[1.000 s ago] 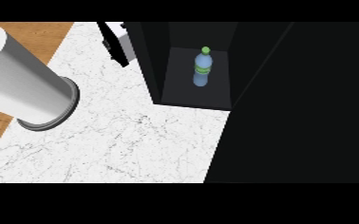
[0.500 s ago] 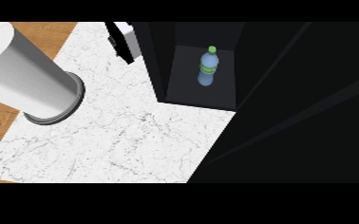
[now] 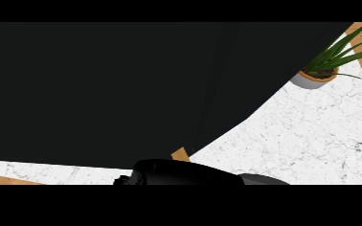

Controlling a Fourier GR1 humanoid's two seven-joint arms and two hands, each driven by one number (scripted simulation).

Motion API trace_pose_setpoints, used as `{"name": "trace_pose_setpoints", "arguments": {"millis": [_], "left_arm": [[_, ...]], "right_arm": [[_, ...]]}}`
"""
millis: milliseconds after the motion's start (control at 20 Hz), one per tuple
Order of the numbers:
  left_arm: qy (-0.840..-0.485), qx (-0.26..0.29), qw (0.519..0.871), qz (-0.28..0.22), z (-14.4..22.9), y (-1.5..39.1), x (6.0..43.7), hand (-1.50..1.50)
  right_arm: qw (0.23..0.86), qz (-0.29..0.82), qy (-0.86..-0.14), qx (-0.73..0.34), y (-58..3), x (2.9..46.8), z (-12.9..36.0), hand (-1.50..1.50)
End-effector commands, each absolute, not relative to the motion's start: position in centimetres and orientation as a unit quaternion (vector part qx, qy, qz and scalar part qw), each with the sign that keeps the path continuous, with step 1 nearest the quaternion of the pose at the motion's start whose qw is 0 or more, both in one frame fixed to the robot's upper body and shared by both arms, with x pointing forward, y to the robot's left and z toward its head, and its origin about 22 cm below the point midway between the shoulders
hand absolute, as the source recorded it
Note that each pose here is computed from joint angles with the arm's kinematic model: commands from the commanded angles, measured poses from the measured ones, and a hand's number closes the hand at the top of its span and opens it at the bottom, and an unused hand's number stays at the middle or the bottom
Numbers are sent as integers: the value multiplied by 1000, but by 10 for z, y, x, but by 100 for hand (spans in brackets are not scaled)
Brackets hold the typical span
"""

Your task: Pick up the bottled water, place it into the cabinet and close the cabinet

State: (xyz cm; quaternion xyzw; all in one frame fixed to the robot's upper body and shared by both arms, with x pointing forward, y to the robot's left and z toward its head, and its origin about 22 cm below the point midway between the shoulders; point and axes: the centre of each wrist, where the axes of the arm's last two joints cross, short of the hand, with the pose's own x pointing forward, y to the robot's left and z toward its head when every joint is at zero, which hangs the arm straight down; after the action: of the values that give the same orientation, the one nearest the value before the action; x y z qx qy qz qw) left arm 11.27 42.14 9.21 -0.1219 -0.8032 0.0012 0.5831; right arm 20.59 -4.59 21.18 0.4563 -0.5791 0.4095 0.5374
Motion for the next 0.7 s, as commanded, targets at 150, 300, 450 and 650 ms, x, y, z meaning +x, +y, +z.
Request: {"name": "trace_pose_setpoints", "arguments": {"millis": [150, 300, 450, 650], "left_arm": [[-808, -95, 581, 21, 96, 449, 84, -150], [-806, -89, 585, 24, 91, 457, 74, -150], [-802, -95, 588, 32, 85, 450, 57, -150], [-814, -102, 571, 35, 85, 459, 63, -150]], "right_arm": [[568, 416, -526, 477, -3, 246, 245, 150], [598, 376, -510, 491, -3, 267, 241, 150], [615, 355, -499, 496, -8, 283, 217, 150], [632, 332, -498, 492, -17, 317, 200, 150]]}}
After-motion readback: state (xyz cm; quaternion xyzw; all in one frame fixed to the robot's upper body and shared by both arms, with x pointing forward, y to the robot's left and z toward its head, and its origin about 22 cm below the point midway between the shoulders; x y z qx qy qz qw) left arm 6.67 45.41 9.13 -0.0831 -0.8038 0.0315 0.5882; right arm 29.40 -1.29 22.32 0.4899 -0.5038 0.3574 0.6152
